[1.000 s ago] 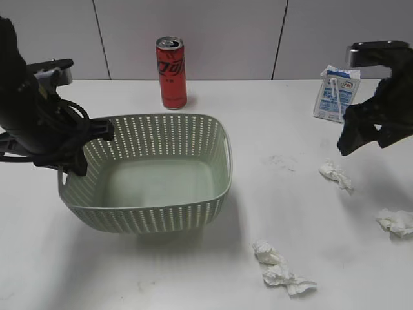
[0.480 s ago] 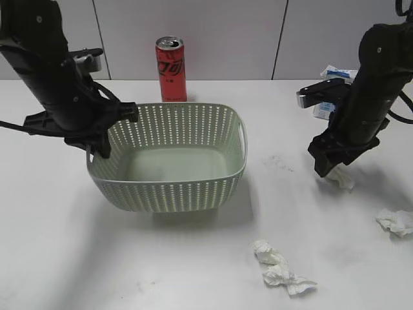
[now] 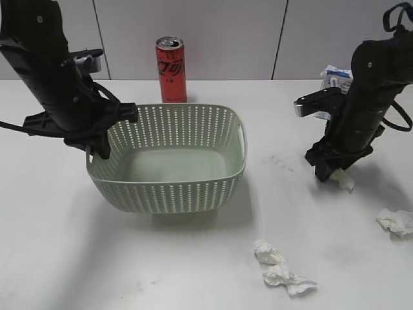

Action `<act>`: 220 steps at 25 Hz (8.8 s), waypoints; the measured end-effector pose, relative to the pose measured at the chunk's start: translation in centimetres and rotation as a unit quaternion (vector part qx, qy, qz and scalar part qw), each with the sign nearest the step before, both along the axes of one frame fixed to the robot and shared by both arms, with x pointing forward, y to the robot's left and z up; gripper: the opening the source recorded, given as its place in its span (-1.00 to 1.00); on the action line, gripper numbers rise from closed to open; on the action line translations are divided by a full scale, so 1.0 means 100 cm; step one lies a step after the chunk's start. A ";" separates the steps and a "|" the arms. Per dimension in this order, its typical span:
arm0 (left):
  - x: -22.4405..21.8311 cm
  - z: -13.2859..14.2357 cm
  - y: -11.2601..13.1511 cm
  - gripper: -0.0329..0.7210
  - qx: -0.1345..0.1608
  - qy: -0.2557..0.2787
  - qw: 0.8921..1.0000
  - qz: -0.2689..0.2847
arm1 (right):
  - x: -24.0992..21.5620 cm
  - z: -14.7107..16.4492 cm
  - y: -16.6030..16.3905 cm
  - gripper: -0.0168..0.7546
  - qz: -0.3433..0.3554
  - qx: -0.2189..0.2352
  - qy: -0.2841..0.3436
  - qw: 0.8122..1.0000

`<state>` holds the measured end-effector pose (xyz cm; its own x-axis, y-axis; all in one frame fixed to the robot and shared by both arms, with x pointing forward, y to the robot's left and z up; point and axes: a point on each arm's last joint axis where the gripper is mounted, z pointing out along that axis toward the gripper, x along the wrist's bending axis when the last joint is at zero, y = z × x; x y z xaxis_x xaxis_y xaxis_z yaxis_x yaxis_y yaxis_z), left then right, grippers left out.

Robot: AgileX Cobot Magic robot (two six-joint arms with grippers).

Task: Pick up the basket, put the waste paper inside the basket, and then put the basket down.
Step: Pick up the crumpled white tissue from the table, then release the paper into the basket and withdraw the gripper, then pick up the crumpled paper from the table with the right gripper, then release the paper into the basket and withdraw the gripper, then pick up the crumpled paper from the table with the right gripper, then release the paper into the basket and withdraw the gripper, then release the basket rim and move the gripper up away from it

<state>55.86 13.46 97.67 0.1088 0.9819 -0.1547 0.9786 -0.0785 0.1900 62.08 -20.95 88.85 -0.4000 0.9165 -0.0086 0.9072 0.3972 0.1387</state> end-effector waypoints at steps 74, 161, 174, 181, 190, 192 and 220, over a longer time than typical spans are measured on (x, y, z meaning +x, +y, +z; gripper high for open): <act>0.001 0.000 0.002 -0.91 0.014 -0.005 1.000 -0.009 | -0.103 0.005 -0.053 0.32 -0.235 -0.049 0.018 0.971; 0.001 0.000 0.002 -0.91 0.012 -0.004 1.000 -0.008 | -0.155 0.113 0.110 -0.89 0.171 0.157 -0.090 0.969; 0.000 0.000 0.002 -0.91 0.011 0.000 1.000 -0.007 | -0.082 0.145 0.183 -0.33 0.188 0.272 -0.154 0.931; 0.000 0.000 0.002 -0.91 0.012 0.001 1.000 -0.007 | -0.078 0.119 0.188 0.66 0.195 0.256 -0.106 0.941; 0.000 0.000 0.002 -0.91 0.011 0.001 1.000 -0.007 | -0.032 0.175 0.108 0.63 0.104 0.171 -0.061 0.978; 0.002 -0.001 0.000 -0.91 0.008 0.002 1.000 -0.005 | -0.019 0.183 0.073 0.58 0.066 0.157 -0.046 0.984; 0.057 -0.011 -0.063 0.81 -0.020 -0.008 0.997 -0.076 | -0.183 0.248 -0.065 0.34 -0.120 0.114 -0.143 0.976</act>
<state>61.54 7.12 96.58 0.2582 0.9473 -0.1894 0.9528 -0.2173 0.2122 43.75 -27.43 113.61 -0.1852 0.9745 0.1271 0.8819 0.1077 0.4591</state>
